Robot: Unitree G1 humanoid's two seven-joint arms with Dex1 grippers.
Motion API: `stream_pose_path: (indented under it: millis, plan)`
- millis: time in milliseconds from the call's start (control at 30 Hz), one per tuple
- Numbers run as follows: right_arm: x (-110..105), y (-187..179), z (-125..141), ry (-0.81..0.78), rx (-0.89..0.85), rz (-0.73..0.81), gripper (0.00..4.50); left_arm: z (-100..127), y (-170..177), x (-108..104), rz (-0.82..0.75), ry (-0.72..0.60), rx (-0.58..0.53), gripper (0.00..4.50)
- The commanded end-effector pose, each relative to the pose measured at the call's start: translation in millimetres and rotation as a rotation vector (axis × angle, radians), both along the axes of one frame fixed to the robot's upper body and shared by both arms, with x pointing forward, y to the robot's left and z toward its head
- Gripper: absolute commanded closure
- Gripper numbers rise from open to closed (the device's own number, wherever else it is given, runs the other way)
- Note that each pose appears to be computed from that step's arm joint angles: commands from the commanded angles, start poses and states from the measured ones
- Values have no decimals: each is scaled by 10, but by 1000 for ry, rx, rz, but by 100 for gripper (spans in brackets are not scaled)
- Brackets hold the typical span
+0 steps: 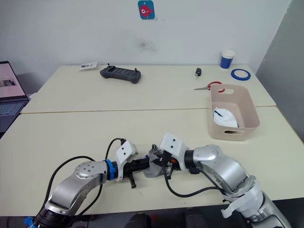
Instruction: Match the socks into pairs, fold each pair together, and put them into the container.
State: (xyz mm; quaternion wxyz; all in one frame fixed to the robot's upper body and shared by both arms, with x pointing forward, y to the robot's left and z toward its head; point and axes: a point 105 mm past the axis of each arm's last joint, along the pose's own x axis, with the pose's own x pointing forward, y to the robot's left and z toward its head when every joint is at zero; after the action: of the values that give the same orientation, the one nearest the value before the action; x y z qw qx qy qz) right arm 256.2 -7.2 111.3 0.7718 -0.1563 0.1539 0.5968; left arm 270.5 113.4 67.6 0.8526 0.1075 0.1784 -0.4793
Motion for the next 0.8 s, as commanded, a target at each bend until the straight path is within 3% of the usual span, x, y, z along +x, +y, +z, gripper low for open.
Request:
stream_pose_path:
  millis: [33, 200, 300, 533, 800]
  plan:
    - [33, 91, -3, -1, 6, -9, 448, -160, 62, -46, 53, 75, 8, 450]
    - [91, 78, -134, 17, -20, -48, 448, 81, 245, -28, 148, 64, -101, 450]
    - [84, 86, -105, -10, -16, -33, 372, 211, 470, 18, 221, 45, -117, 450]
    - [-64, 88, 195, -25, 52, 39, 123, 614, 682, 235, 265, -92, -149, 450]
    - [-121, -195, 349, -73, 49, 23, 123, 992, 318, 270, 86, -165, -204, 450]
